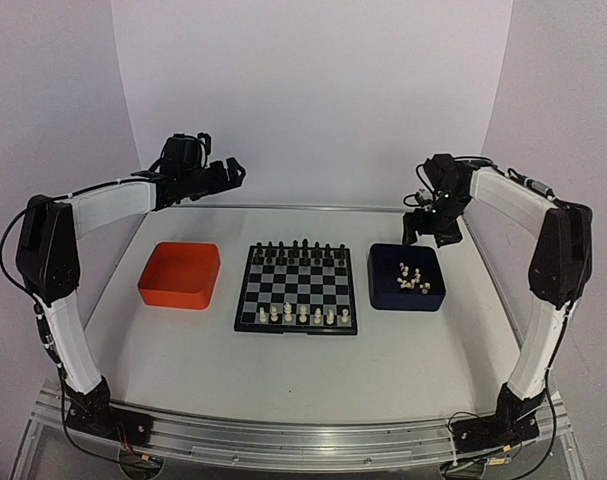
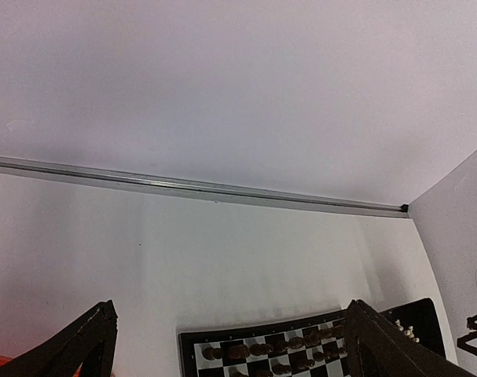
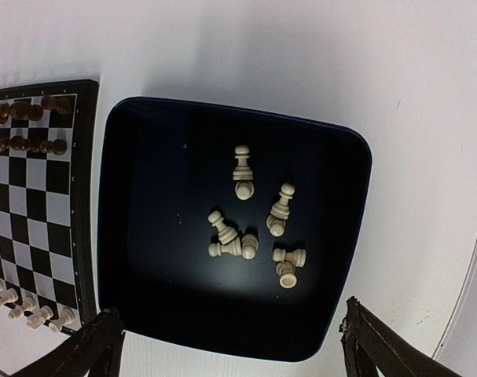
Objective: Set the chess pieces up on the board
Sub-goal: Pick up the chess piece from the storage box.
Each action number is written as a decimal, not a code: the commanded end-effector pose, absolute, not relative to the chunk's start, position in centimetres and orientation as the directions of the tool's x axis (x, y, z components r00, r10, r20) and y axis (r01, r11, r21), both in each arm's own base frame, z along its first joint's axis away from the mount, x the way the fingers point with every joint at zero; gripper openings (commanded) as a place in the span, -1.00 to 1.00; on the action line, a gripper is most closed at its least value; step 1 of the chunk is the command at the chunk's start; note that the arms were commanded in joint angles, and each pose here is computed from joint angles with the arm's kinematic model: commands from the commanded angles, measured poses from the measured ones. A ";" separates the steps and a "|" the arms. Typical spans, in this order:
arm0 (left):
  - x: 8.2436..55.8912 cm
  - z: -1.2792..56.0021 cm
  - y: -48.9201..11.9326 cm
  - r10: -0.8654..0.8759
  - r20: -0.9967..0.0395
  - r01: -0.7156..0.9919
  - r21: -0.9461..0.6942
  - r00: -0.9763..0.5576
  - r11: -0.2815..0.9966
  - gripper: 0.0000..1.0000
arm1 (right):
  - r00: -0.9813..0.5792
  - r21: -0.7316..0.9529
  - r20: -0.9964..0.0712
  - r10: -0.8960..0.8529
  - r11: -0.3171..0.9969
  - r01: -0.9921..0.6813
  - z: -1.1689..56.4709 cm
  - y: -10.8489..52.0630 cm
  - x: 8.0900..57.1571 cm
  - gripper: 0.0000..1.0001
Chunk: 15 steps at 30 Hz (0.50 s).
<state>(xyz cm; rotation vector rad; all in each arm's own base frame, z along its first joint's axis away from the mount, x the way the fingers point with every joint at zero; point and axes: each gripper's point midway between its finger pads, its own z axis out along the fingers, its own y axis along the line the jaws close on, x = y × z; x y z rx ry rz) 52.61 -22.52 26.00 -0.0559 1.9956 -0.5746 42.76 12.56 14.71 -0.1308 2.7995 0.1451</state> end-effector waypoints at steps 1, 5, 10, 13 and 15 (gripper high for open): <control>54.9 28.7 -21.2 -0.322 -0.867 0.146 -0.400 -0.379 0.905 0.99 | -0.956 0.111 -0.279 -0.088 0.986 -0.123 14.1 12.8 42.8 0.84; 55.4 28.9 -21.2 -0.319 -0.877 0.147 -0.390 -0.359 0.909 0.99 | -0.970 0.157 -0.224 -0.092 0.979 -0.129 13.2 13.6 42.5 0.81; 56.0 28.8 -21.4 -0.301 -0.883 0.148 -0.373 -0.360 0.916 0.99 | -0.981 0.170 -0.172 -0.090 0.978 -0.119 12.2 13.8 41.9 0.79; 56.6 28.5 -21.5 -0.294 -0.885 0.143 -0.364 -0.362 0.920 0.99 | -0.986 0.198 -0.144 -0.078 0.975 -0.106 11.8 14.3 41.8 0.78; 56.9 28.5 -21.4 -0.295 -0.887 0.136 -0.361 -0.356 0.923 0.99 | -0.989 0.212 -0.126 -0.072 0.972 -0.098 11.3 14.6 41.8 0.75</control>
